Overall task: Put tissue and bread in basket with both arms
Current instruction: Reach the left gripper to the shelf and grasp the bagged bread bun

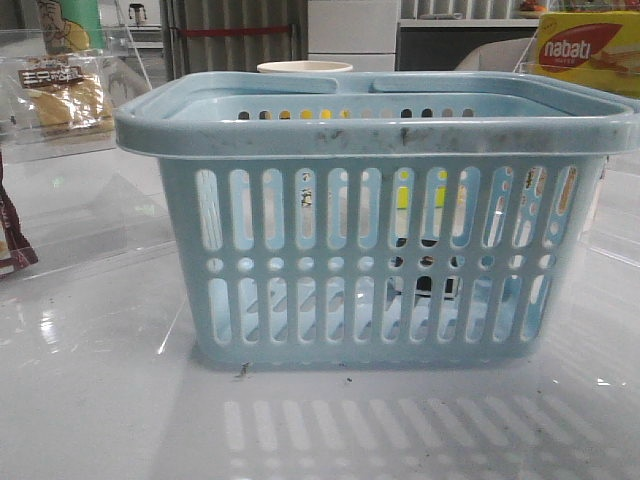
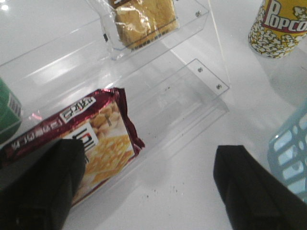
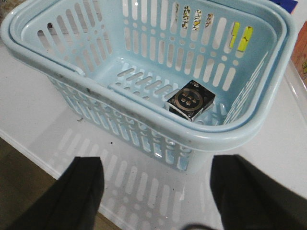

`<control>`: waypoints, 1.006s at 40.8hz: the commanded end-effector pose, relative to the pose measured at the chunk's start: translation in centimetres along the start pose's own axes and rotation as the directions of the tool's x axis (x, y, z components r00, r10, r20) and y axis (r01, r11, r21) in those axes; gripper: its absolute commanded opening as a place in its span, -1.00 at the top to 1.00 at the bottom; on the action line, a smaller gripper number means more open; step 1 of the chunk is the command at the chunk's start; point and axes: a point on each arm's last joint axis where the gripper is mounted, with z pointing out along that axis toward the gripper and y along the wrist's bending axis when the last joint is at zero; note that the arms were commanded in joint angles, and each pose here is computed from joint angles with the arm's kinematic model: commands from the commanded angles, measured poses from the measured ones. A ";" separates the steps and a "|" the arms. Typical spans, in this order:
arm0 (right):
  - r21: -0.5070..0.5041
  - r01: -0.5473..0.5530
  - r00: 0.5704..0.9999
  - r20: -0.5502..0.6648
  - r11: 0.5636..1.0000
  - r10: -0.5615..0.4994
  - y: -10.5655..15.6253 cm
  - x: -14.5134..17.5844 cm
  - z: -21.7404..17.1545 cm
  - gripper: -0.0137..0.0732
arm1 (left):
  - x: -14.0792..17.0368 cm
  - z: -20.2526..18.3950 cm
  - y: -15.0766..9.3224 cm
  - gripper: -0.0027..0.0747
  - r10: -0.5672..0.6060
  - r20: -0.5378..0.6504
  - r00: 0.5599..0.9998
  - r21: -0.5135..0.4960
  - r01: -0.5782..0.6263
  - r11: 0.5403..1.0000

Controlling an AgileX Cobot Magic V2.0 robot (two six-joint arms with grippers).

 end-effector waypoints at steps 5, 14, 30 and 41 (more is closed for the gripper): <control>0.013 0.022 0.995 0.101 1.000 -0.023 0.0 -1.4 -0.6 -0.63 | -5.8 2.6 0.1 -0.63 -0.018 0.140 0.990 0.001 0.018 1.000; 0.013 0.022 0.995 0.101 1.000 -0.023 0.0 -1.4 -0.6 -0.63 | -9.1 7.7 1.7 -0.63 -0.042 0.086 0.995 -0.015 0.044 0.999; 0.013 0.022 0.995 0.101 1.000 -0.023 0.0 -1.4 -0.6 -0.63 | -11.1 13.9 3.8 -0.63 -0.055 0.037 0.998 -0.034 0.056 0.998; 0.013 0.022 0.995 0.101 1.000 -0.023 0.0 -1.4 -0.6 -0.63 | -11.4 16.1 3.4 -0.63 0.002 0.027 1.000 0.056 -0.004 0.998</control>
